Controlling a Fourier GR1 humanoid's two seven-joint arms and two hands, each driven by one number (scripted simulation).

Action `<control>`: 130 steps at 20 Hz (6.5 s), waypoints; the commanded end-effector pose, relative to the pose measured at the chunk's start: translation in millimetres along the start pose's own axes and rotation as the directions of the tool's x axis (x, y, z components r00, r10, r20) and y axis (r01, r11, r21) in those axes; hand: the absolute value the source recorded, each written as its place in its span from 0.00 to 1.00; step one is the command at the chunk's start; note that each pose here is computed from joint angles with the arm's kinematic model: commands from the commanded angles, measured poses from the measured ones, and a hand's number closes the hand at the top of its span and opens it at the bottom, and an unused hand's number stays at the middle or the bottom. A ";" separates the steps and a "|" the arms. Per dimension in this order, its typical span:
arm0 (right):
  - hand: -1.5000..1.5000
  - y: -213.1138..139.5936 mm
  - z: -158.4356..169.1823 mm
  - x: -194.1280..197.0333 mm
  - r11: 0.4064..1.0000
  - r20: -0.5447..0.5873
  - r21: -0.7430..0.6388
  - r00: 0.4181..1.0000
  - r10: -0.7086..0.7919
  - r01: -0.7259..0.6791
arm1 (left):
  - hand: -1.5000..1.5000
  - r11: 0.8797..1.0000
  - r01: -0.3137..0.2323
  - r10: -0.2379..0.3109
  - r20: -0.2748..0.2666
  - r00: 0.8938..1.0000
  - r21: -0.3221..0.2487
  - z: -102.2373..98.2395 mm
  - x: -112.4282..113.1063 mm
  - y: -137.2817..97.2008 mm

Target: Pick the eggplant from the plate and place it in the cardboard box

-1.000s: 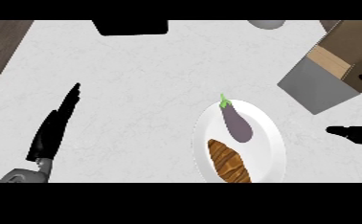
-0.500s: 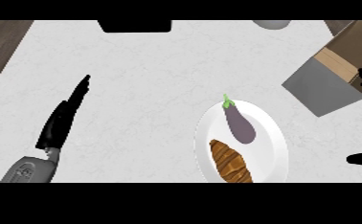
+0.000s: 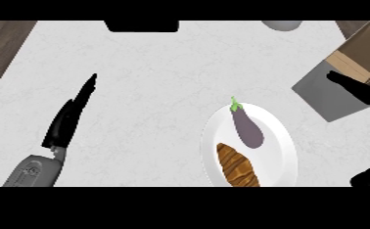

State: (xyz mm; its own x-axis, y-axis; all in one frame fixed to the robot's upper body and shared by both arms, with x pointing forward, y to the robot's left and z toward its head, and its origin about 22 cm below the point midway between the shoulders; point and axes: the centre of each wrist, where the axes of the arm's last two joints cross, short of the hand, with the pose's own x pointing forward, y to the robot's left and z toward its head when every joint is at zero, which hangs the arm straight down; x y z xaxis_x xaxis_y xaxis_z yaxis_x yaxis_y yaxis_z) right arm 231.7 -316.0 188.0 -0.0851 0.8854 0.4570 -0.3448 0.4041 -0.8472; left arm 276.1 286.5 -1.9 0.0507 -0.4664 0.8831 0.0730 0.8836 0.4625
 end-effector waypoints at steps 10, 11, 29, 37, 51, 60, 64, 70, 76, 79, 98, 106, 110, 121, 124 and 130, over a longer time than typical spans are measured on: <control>0.00 34.4 -52.9 92.2 0.971 -0.225 0.160 0.951 0.211 -0.178 | 0.50 1.000 0.005 -0.005 0.007 1.000 -0.028 -10.6 -1.7 -11.0; 0.00 33.8 -52.1 83.0 0.965 -0.236 0.202 0.947 0.216 -0.170 | 0.50 1.000 -0.003 0.003 0.013 1.000 -0.005 -20.7 1.1 2.1; 0.00 76.6 -99.5 101.8 0.967 -0.229 0.194 0.951 0.208 -0.164 | 0.50 1.000 0.005 -0.005 -0.005 1.000 -0.007 3.8 0.5 11.0; 0.00 89.6 -129.4 75.4 0.934 -0.208 0.296 0.941 0.268 -0.200 | 0.50 0.999 -0.027 0.027 -0.002 1.000 -0.017 -5.5 -5.1 -12.5; 0.00 136.8 -158.4 80.9 0.923 -0.232 0.324 0.928 0.292 -0.209 | 0.50 1.000 -0.010 0.010 0.009 1.000 -0.007 -9.8 19.6 -15.2; 0.00 165.9 -148.4 68.2 0.925 -0.229 0.347 0.943 0.242 -0.153 | 0.50 1.000 -0.020 0.020 -0.004 1.000 0.006 9.0 -4.2 -16.2; 0.00 164.7 -154.1 70.0 0.930 -0.227 0.329 0.942 0.247 -0.164 | 0.50 1.000 0.000 0.000 0.002 1.000 -0.004 -7.3 -7.5 0.7; 0.00 177.5 -153.4 56.2 0.918 -0.216 0.368 0.946 0.241 -0.149 | 0.50 1.000 -0.005 0.005 -0.003 1.000 -0.013 -0.2 8.3 -4.0; 1.00 185.9 -146.9 47.1 0.913 -0.105 0.253 0.929 0.355 -0.320 | 0.50 1.000 -0.010 0.010 -0.002 1.000 0.006 -16.5 12.8 6.3; 1.00 167.3 -151.0 41.9 0.914 -0.084 0.190 0.922 0.378 -0.358 | 0.50 1.000 -0.022 0.022 0.001 1.000 0.008 -2.8 -7.7 -13.1; 1.00 45.3 -232.9 55.5 0.878 -0.752 -0.299 0.659 0.024 -0.373 | 0.50 0.999 -0.001 0.004 0.064 0.998 -0.048 -19.5 22.9 -14.4; 1.00 -31.8 -246.8 95.1 0.735 -0.842 -0.375 0.539 -0.015 -0.565 | 0.50 0.998 -0.003 0.006 0.049 0.999 -0.056 -15.3 21.0 -15.0; 1.00 -32.0 -252.3 122.3 0.689 -0.875 -0.394 0.478 -0.078 -0.609 | 0.50 1.000 -0.006 0.007 0.027 1.000 -0.025 -12.8 6.3 -13.5; 1.00 -85.9 -228.1 88.2 0.615 -0.882 -0.465 0.389 -0.265 -0.637 | 0.50 1.000 0.000 0.000 0.011 1.000 -0.003 -3.2 -0.5 3.4; 1.00 -92.0 -219.6 64.0 0.633 -0.907 -0.419 0.336 -0.255 -0.650 | 0.50 1.000 -0.003 0.003 -0.011 1.000 0.004 6.2 -3.1 -7.0; 1.00 -106.2 -199.6 22.1 0.691 -0.927 -0.373 0.272 -0.257 -0.619 | 0.50 1.000 -0.014 0.014 -0.012 1.000 0.004 -0.8 -4.2 -9.1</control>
State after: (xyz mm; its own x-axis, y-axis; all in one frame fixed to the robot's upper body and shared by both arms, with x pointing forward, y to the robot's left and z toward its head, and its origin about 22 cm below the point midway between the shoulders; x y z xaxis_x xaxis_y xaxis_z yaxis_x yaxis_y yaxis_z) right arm 459.0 -265.3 231.7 0.8773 0.4675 0.1087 0.2223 -0.1949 -0.9553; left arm 274.4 283.6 -5.6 0.0606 -0.4584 0.8867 0.0691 0.8881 0.4544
